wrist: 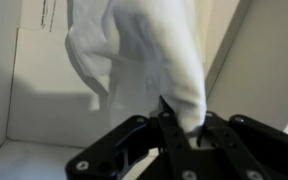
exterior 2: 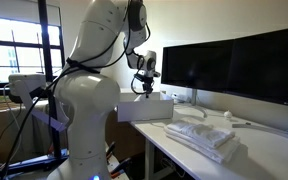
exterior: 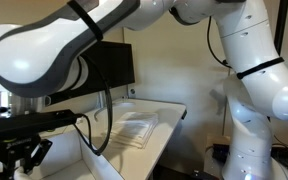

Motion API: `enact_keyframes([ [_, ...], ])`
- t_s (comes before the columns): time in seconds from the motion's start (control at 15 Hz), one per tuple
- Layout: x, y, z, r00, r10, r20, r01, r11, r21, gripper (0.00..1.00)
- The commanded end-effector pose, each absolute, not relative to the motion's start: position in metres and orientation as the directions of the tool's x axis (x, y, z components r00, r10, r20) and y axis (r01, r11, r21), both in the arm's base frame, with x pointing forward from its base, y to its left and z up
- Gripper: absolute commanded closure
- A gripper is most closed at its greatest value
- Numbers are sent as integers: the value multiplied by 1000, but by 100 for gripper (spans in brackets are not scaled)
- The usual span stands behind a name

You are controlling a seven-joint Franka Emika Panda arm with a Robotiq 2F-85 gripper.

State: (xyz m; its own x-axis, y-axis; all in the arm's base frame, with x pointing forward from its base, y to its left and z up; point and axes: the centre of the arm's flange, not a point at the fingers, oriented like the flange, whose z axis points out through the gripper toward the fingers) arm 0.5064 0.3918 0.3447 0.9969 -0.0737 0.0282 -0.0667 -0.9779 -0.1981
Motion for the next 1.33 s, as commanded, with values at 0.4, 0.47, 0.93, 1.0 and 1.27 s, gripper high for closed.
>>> enact_keyframes([
  [0.4,531,440,418,961,277,14,277,-961,6,97],
  [0.47,534,442,431,953,304,17,303,-952,46,97],
  [0.93,558,454,540,879,465,104,431,-869,242,97],
  [1.0,561,454,551,869,481,118,443,-861,250,97],
  [1.27,572,441,599,840,503,204,442,-852,281,97],
])
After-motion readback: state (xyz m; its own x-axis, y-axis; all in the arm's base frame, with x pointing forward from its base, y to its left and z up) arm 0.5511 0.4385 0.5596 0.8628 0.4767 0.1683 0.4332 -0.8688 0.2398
